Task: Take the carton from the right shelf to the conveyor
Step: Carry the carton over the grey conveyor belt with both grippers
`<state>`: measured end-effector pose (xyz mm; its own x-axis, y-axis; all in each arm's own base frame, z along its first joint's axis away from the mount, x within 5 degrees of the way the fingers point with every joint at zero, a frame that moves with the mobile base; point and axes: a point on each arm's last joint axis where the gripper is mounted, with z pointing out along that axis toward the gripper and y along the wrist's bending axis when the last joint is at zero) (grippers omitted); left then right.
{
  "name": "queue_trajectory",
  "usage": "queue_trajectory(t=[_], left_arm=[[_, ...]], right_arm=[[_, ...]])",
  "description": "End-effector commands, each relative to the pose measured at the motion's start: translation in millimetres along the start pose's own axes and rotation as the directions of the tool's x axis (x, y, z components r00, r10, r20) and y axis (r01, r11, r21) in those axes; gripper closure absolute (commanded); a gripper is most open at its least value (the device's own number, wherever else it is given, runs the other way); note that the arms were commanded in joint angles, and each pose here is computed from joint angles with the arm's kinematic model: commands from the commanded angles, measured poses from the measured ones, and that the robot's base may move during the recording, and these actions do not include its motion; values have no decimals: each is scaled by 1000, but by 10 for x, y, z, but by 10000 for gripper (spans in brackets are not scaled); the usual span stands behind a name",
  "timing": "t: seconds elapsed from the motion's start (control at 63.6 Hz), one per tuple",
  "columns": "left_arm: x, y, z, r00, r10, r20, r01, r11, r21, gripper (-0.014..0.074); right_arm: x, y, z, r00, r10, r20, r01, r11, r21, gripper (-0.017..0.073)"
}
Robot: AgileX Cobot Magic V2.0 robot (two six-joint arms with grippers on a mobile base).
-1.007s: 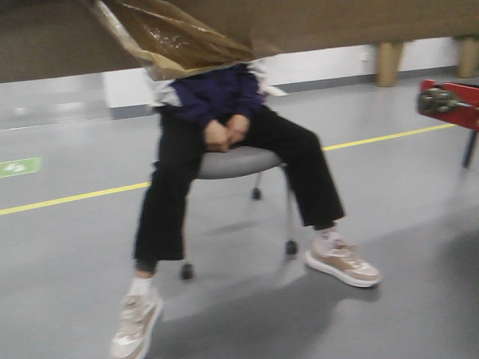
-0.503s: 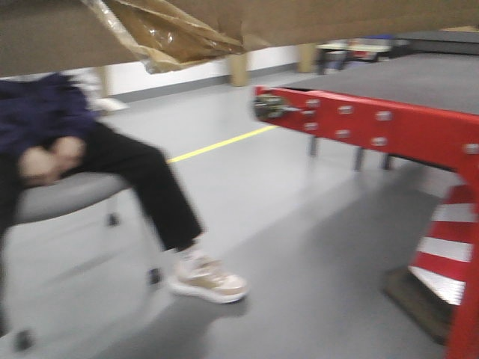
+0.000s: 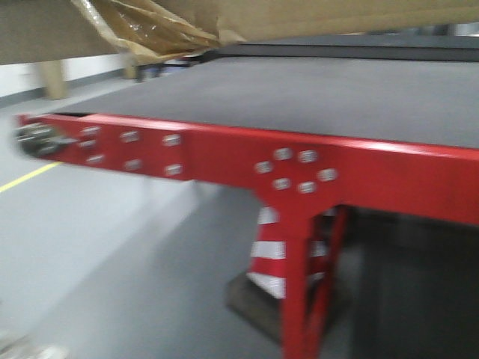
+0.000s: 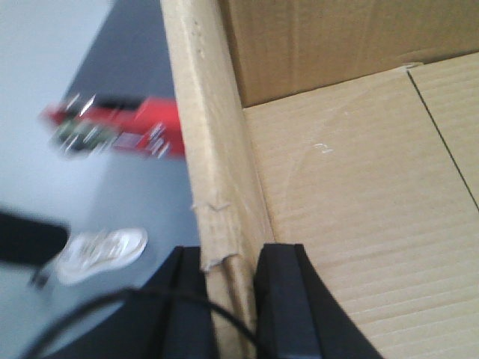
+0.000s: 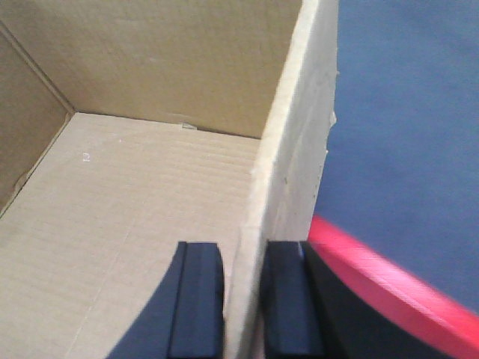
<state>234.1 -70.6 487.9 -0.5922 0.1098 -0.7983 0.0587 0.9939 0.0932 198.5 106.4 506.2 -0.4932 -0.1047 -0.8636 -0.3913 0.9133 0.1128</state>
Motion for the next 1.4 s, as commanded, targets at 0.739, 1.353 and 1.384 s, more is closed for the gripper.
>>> queue_trajectory(t=[0.739,1.353,1.384], left_arm=[[-45,253,-59,995,99,32,-88,966,-244,613],[-62,248,-59,993,104,51,-89,967,-241,613],[-62,248,-59,993,104,51,-89,967,-241,613]], right_arm=[[-45,-30,-166,997,-36,67,35,999,22,629],[-45,-30,-166,997,-36,67,35,999,22,629],[-45,-30,-166,997,-36,67,35,999,22,629]])
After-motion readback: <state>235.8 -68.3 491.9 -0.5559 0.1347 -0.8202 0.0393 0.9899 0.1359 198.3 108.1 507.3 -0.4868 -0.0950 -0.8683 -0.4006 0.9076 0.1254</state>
